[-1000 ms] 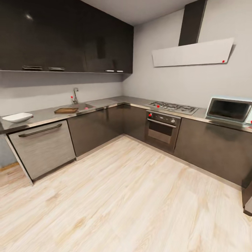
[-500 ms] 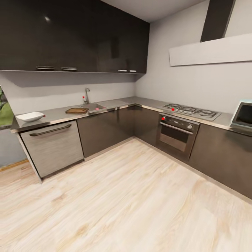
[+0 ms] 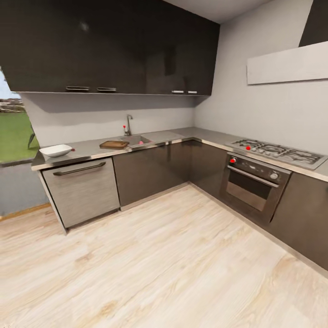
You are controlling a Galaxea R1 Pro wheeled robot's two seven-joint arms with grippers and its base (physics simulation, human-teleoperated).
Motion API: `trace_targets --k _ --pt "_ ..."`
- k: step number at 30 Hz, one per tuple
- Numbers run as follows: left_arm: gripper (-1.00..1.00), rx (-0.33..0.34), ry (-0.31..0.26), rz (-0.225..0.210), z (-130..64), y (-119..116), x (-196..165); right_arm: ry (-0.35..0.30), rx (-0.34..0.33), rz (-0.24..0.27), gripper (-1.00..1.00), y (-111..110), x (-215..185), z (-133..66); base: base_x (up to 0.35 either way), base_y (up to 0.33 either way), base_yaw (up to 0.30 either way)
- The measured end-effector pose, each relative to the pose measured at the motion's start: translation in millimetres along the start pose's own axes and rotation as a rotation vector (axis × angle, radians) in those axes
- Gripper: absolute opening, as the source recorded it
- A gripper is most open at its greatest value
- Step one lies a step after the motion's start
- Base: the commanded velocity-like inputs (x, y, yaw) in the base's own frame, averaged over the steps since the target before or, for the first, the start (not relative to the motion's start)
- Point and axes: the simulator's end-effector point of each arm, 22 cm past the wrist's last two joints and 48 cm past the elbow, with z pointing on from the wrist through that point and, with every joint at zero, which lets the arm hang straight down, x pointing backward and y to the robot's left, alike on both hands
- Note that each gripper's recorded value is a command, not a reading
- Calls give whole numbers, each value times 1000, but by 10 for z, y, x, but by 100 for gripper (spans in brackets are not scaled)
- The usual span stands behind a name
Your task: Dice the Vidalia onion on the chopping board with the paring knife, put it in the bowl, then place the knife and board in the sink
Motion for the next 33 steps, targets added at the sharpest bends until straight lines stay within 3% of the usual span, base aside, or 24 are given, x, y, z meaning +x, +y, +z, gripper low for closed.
trace_targets --k 33 --pt "100 3 2 2 -1 -16 11 0 0 0 100 0 2 0 278 -223 260"
